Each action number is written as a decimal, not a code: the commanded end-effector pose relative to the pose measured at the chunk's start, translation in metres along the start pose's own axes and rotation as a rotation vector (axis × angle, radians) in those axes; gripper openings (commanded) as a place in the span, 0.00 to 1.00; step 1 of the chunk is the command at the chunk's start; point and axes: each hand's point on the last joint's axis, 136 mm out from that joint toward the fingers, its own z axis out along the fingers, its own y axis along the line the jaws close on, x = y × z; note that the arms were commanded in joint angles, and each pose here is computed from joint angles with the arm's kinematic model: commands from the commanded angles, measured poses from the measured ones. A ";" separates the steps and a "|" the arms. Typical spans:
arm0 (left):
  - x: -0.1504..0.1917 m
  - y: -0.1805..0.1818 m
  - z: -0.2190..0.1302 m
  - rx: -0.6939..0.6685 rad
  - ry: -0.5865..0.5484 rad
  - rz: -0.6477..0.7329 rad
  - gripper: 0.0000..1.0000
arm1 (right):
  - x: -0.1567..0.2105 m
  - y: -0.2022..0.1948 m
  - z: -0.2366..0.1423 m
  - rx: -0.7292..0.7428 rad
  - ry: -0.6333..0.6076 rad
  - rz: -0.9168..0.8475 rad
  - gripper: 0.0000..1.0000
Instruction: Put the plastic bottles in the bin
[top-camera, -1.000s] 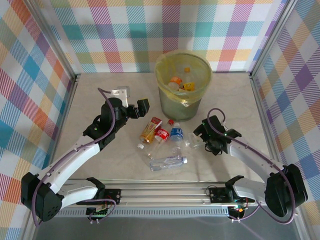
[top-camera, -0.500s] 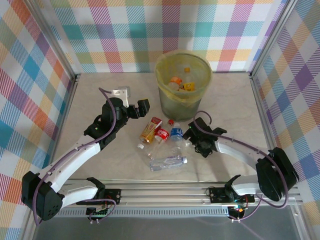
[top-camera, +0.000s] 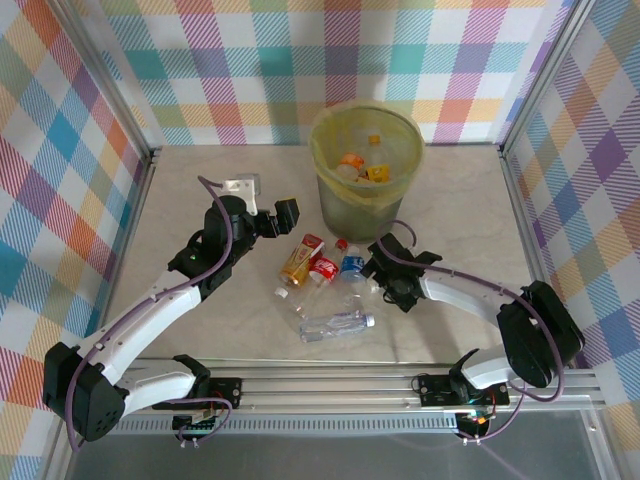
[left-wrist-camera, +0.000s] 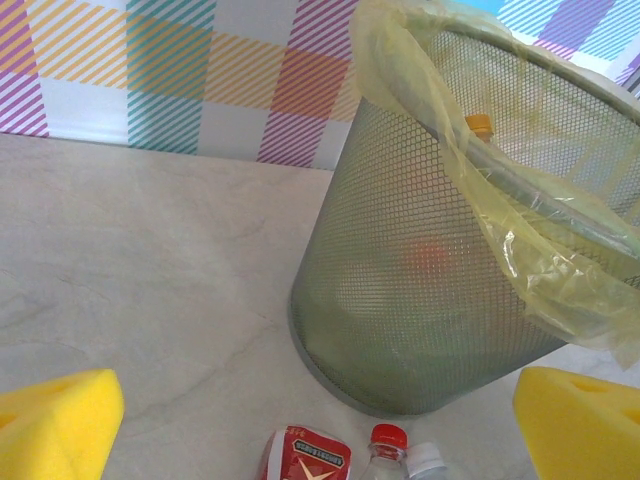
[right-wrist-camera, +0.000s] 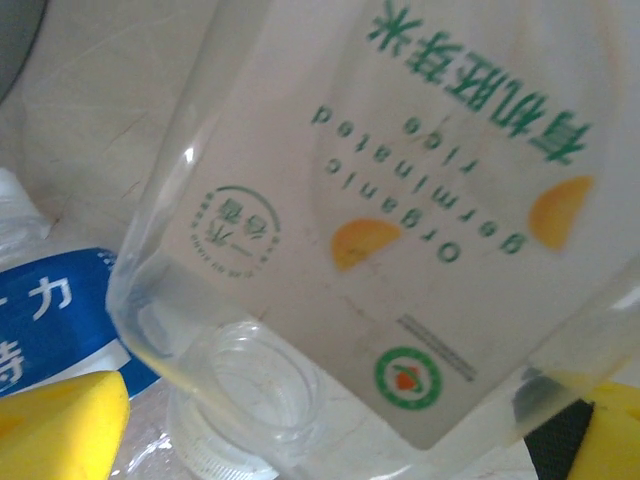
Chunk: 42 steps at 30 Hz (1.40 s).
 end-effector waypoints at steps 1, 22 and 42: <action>0.000 -0.001 0.000 0.003 -0.009 -0.015 1.00 | -0.014 -0.016 -0.007 0.046 -0.045 0.019 1.00; 0.001 -0.003 0.002 0.011 -0.006 -0.026 1.00 | -0.037 -0.025 -0.039 -0.024 -0.045 0.061 1.00; 0.004 -0.003 0.005 0.009 0.009 -0.023 1.00 | -0.106 0.004 -0.001 -0.118 -0.123 -0.001 1.00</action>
